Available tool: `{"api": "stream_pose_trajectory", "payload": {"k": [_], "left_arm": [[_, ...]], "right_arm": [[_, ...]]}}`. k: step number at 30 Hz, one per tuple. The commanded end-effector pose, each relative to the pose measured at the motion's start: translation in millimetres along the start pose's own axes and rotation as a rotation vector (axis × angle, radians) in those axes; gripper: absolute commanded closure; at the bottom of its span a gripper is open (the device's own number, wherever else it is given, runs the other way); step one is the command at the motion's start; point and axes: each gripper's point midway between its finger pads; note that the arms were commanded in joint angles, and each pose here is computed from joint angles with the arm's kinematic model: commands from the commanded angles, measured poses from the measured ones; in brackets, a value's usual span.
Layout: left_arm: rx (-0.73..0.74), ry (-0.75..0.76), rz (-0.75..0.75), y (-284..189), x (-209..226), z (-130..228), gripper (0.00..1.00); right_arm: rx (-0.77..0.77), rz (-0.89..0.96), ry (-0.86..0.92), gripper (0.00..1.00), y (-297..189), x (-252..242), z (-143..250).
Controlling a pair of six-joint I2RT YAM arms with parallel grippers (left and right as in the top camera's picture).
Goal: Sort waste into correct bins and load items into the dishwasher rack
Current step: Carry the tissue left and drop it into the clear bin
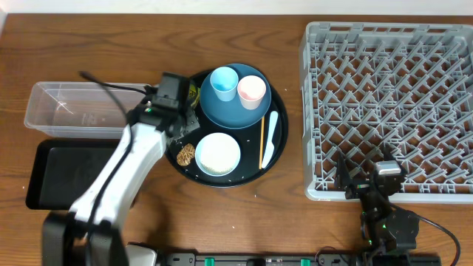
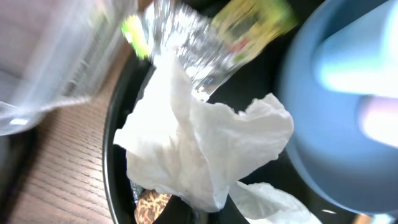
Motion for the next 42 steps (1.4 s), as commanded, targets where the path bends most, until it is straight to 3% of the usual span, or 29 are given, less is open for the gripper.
{"api": "stream_pose_trajectory", "payload": {"k": [1,5,13,23,33,34,35,36,37,42], "left_arm": [[-0.137,-0.019,0.012,-33.3,2.7,-28.5,0.94],[-0.248,-0.087,0.003,-57.5,24.0,-56.5,0.94],[-0.287,-0.262,-0.117,-51.4,105.5,-94.9,0.94],[-0.328,-0.414,-0.085,-18.2,176.2,-142.1,0.94],[-0.353,-0.489,-0.130,28.9,221.6,-160.9,0.94],[-0.349,-0.492,-0.133,33.5,224.1,-160.7,0.87],[-0.349,-0.494,-0.135,38.1,225.9,-161.2,0.67],[-0.350,-0.495,-0.135,42.3,227.0,-162.3,0.35],[-0.354,-0.494,-0.133,45.1,227.3,-163.7,0.27],[-0.395,-0.462,-0.119,33.7,222.1,-173.3,0.27]], "right_arm": [[0.005,-0.002,-0.009,0.01,0.1,0.7,1.4],[0.005,-0.002,-0.009,0.01,0.1,0.7,1.4],[0.005,-0.002,-0.009,0.01,0.1,0.7,1.4],[0.005,-0.002,-0.008,0.01,0.1,0.7,1.4],[0.005,-0.002,-0.008,0.01,0.1,0.7,1.4],[0.005,-0.002,-0.009,0.01,0.1,0.7,1.4],[0.005,-0.002,-0.008,0.01,0.1,0.7,1.4],[0.005,-0.002,-0.008,0.01,0.1,0.7,1.4],[0.005,-0.002,-0.009,0.01,0.1,0.7,1.4],[0.005,-0.002,-0.009,0.01,0.1,0.7,1.4]]}}
Point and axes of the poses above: each gripper's point midway between its finger pads, its own y axis out along the fingers, its own x axis along the line the jaws close on, z = x × y, and after that the axes turned 1 degree about -y, right-handed
